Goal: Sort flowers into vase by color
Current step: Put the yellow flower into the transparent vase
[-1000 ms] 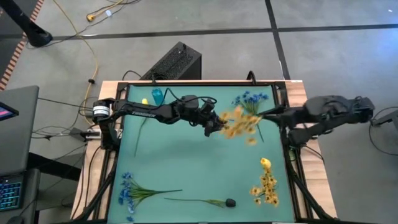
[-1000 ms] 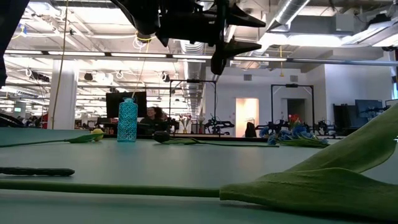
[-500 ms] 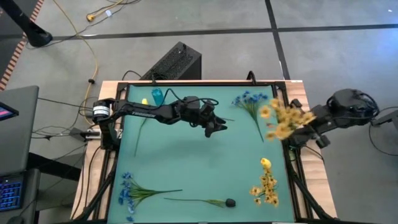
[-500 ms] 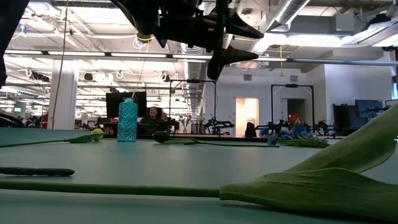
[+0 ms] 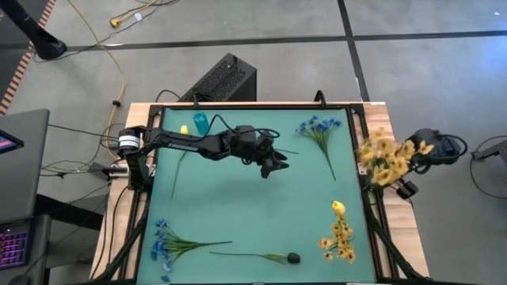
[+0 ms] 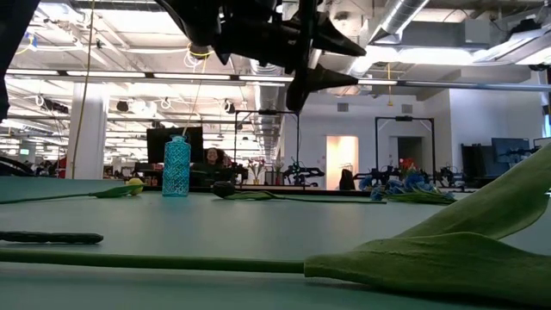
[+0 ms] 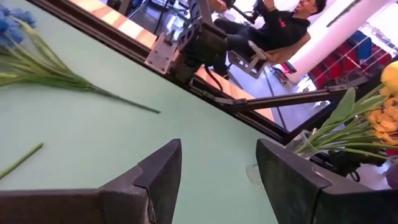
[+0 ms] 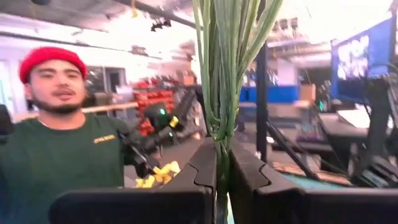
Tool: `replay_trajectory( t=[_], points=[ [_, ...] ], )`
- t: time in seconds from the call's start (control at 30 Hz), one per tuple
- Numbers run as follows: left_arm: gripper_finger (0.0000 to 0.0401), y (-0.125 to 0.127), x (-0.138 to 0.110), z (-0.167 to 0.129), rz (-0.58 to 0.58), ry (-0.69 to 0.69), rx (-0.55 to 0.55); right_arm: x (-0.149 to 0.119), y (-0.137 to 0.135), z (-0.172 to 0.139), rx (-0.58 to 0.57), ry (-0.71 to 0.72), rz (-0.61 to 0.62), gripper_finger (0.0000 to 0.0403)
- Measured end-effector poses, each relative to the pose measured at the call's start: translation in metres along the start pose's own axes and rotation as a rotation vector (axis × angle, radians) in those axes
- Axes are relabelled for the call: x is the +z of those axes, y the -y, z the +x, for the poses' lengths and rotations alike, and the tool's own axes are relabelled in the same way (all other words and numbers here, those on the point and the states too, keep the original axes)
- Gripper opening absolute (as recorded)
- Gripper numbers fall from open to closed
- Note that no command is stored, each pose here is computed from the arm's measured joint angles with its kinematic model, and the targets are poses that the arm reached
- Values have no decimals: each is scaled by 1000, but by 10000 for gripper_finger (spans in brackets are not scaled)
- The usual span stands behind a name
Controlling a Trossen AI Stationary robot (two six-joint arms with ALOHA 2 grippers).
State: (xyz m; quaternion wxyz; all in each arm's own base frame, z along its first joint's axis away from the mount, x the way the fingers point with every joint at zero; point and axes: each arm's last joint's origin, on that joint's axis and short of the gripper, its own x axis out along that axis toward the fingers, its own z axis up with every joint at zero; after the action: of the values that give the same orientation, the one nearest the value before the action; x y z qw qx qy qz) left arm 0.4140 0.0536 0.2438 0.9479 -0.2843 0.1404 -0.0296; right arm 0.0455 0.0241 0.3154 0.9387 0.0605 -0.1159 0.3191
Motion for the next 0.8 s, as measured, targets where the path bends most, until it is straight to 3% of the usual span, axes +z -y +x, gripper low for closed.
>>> replay_trajectory(
  t=[0.47,0.8],
  points=[
    [194,-1,1,0,-10,28,50,-43,-5,18,214,151,-1,44],
    [194,-3,2,0,-20,44,77,-55,-24,47,343,104,-49,44]
  ],
)
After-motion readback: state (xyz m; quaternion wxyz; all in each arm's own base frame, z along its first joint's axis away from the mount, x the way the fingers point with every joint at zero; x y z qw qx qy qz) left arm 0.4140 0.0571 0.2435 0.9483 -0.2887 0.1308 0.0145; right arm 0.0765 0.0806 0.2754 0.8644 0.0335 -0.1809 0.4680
